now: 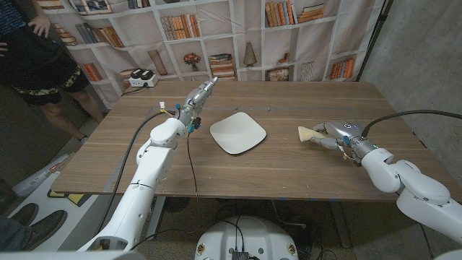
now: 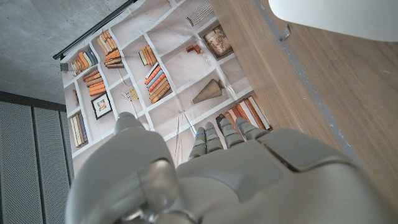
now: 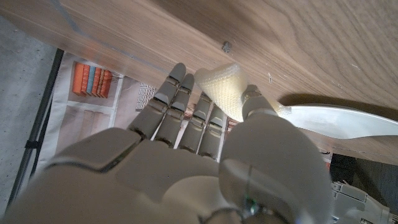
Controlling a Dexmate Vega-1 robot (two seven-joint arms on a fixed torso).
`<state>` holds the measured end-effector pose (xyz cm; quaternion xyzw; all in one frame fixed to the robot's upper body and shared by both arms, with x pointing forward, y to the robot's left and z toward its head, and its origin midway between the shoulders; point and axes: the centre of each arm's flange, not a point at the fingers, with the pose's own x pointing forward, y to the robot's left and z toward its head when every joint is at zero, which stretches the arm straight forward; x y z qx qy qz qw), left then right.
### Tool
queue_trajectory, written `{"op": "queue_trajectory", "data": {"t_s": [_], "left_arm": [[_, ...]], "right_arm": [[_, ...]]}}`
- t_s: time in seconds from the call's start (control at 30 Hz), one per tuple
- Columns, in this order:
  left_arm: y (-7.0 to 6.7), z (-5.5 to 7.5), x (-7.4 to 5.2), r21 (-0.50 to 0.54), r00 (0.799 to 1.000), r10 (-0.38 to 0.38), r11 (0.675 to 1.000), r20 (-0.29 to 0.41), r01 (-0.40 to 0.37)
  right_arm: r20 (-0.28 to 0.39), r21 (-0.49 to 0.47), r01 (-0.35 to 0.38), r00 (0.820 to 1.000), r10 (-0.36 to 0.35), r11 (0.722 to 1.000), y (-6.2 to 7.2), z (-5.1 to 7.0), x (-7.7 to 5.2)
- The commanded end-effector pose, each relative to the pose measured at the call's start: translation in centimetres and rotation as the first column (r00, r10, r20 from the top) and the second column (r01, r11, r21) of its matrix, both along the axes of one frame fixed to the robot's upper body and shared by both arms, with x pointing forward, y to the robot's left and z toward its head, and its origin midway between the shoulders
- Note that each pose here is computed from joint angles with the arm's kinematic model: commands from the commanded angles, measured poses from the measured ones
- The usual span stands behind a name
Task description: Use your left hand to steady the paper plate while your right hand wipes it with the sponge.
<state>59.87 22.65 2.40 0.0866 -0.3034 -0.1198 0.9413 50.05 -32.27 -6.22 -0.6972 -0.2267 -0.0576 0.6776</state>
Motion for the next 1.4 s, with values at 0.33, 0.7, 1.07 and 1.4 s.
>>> {"op": "queue_trajectory", "data": {"t_s": [0.33, 0.7, 1.07, 1.4], "left_arm": [[1.7, -1.4, -2.1, 0.226, 0.987, 0.120, 0.964, 0.110, -0.142], [2.3, -2.9, -3.0, 0.313, 0.962, 0.210, 0.914, 0.177, -0.257], [2.4, -3.9, -3.5, 0.426, 0.926, 0.258, 0.831, 0.275, -0.358], [2.4, -4.3, -3.9, 0.449, 0.895, 0.283, 0.788, 0.344, -0.422]], "right_arm": [[0.064, -0.046, 0.019, 0.998, -0.016, 0.999, 4.9, 1.5, -0.6], [0.102, -0.061, 0.026, 0.995, -0.020, 0.998, 6.5, 2.5, -0.5], [0.100, -0.058, 0.011, 0.995, -0.006, 0.998, 7.9, 2.8, 0.4], [0.096, -0.058, 0.013, 0.995, -0.007, 0.998, 8.4, 3.0, 0.7]]}}
